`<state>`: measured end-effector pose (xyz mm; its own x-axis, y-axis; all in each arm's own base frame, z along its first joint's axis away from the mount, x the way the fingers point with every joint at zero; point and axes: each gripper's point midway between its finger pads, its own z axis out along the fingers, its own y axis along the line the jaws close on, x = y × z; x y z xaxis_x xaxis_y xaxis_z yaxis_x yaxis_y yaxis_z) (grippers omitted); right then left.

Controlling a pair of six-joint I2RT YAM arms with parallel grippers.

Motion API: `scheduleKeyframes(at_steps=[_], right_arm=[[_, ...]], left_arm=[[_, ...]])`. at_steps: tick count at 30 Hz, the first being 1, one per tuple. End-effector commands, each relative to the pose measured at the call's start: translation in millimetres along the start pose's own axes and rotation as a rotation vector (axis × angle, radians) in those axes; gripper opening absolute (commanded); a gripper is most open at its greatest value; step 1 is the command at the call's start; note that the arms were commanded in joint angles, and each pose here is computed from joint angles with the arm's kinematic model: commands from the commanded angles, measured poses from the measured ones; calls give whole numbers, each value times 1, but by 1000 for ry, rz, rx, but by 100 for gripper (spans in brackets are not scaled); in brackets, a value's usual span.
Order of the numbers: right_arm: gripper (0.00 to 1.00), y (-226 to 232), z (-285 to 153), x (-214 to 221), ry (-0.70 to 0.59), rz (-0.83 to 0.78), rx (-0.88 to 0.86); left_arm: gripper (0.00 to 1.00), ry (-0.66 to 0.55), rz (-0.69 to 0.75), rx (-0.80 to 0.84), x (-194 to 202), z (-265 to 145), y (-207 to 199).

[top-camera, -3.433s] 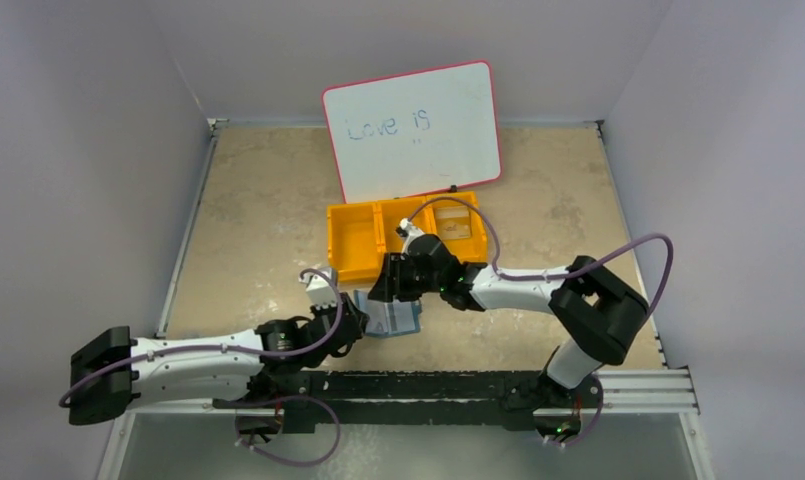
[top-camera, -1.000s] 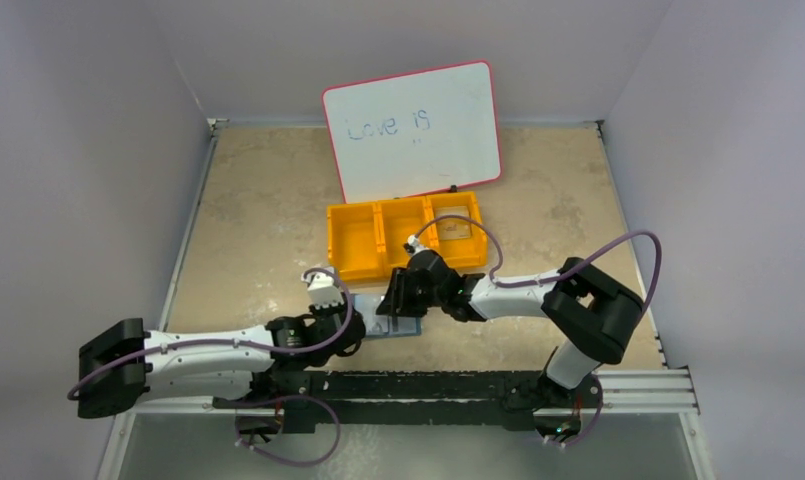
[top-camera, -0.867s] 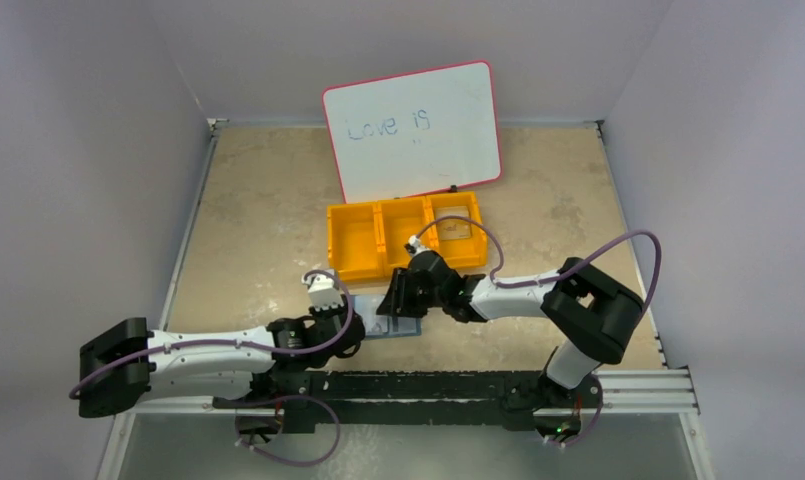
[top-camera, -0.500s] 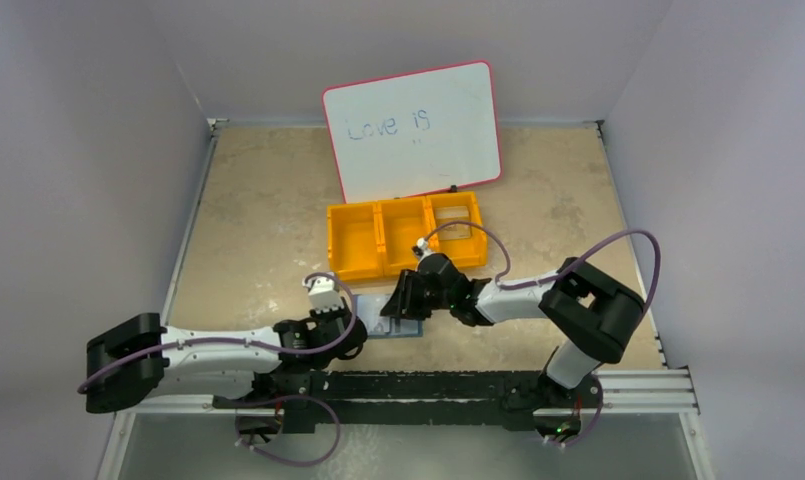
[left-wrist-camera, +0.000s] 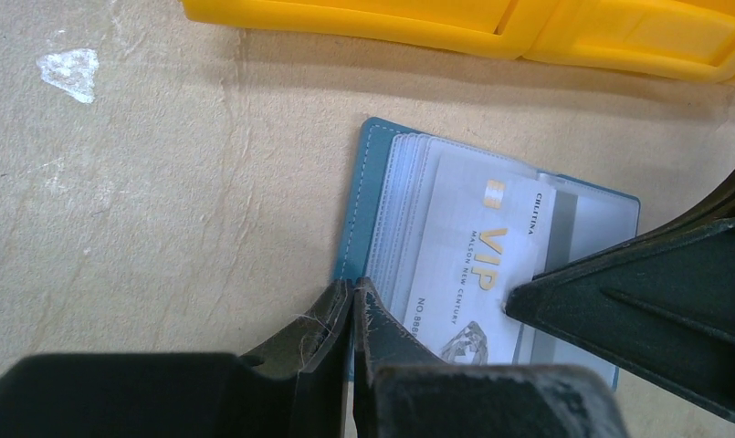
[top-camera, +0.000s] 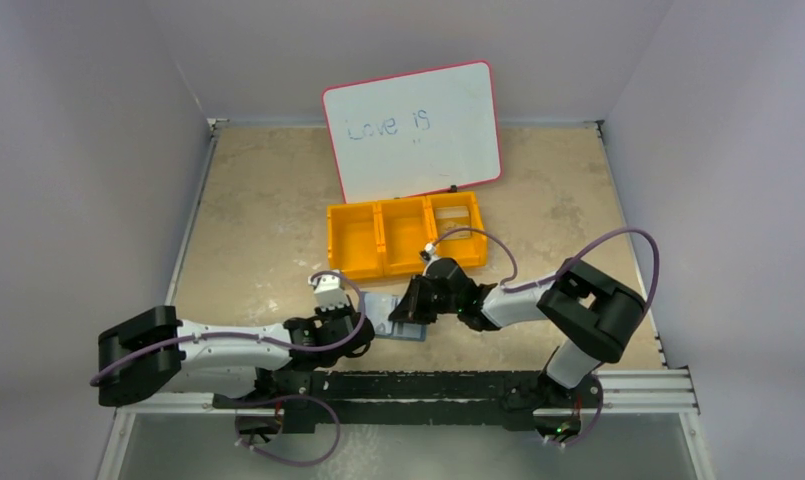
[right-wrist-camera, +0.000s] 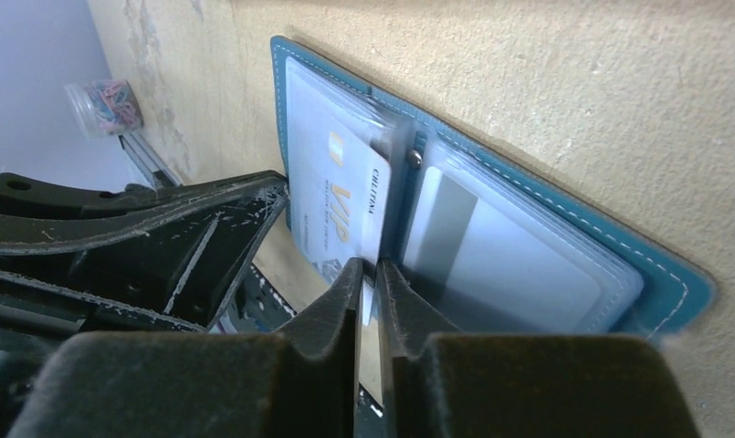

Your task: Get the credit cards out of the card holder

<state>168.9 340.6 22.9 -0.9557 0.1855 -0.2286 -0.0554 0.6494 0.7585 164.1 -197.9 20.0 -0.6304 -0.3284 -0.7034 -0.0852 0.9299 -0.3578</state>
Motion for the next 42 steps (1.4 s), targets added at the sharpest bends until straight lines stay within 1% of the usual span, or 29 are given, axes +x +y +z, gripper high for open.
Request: scheduleKeyframes(at_steps=[1, 5, 11, 18, 30, 42], right_arm=[[7, 11, -7, -12, -57, 4, -36], [0, 10, -8, -15, -68, 6, -32], [0, 12, -13, -16, -82, 6, -42], [0, 4, -17, -17, -97, 24, -3], [0, -5, -27, -15, -103, 29, 1], [0, -10, -49, -20, -145, 28, 26]], left_arm=[[4, 54, 32, -50, 14, 0, 17], [4, 51, 36, -57, 13, 0, 18], [4, 45, 35, -60, 11, 0, 16], [4, 40, 28, -63, 9, 0, 16], [4, 32, 31, -66, 7, -1, 15], [4, 26, 22, -63, 5, -2, 14]])
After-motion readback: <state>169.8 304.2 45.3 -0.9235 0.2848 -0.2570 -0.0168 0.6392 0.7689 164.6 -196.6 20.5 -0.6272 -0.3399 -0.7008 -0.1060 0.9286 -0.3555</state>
